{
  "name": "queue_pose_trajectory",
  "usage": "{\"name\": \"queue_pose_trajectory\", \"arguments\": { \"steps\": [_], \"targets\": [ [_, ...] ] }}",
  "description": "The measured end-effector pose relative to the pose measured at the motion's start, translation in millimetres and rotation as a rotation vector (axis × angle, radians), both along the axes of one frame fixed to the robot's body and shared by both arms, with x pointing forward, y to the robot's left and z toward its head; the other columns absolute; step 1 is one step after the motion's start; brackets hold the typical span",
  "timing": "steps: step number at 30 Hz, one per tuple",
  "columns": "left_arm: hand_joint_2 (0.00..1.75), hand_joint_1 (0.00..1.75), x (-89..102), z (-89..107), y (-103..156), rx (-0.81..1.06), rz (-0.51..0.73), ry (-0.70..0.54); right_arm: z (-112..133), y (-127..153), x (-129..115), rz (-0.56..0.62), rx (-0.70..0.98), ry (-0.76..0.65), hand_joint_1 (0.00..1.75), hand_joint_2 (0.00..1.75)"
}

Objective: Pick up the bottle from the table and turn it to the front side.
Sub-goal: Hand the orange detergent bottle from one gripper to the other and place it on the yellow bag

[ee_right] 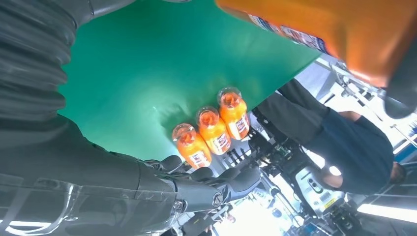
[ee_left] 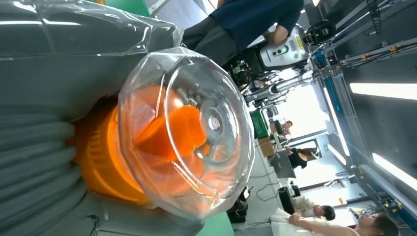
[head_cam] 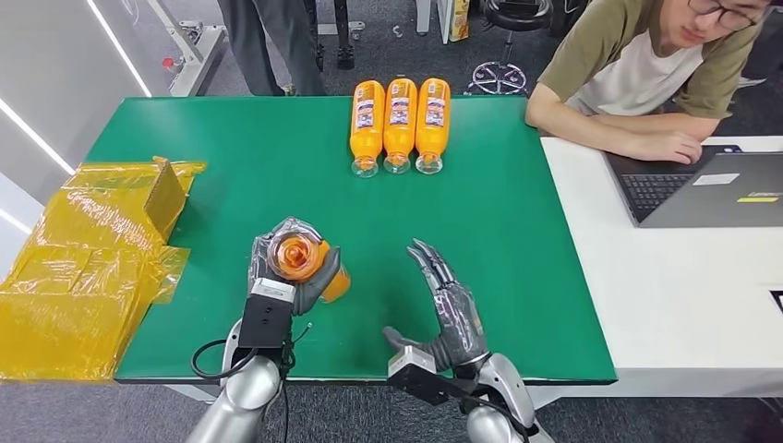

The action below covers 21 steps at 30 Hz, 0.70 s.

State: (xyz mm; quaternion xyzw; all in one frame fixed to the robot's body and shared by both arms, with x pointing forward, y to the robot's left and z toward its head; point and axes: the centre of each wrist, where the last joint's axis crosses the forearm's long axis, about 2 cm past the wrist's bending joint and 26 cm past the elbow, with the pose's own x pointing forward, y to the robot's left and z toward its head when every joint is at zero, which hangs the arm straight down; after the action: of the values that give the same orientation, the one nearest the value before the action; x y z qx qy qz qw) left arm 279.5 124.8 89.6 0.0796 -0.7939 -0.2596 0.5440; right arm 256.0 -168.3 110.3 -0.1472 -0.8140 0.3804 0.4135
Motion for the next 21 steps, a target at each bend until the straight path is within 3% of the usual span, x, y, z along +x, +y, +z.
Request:
{"name": "queue_pose_trajectory", "arguments": {
  "steps": [4, 8, 14, 17, 21],
  "targets": [
    [1.75, 1.75, 0.4, -0.2, 6, 0.122, 0.087, -0.058, 0, 3, -2, 0.001, 0.022, -0.002, 0.0, 1.75],
    [1.75, 1.75, 1.1, -3.2, 32, 0.514, 0.256, -0.224, 4, 9, -5, 0.01, 0.058, -0.004, 0.0, 1.75],
    [1.75, 1.75, 10.9, -13.3, 128, 1.062, 0.345, -0.311, 11, 16, -11, 0.027, 0.112, -0.001, 0.0, 1.75],
    [1.75, 1.75, 14.9, -12.9, 184, 1.22, 0.37, -0.305, 14, 21, -13, 0.047, 0.127, -0.001, 0.0, 1.75],
    [1.75, 1.75, 18.4, -12.0, 234, 1.381, 0.307, -0.252, 18, 29, -13, 0.077, 0.148, -0.009, 0.0, 1.75]
  ]
}}
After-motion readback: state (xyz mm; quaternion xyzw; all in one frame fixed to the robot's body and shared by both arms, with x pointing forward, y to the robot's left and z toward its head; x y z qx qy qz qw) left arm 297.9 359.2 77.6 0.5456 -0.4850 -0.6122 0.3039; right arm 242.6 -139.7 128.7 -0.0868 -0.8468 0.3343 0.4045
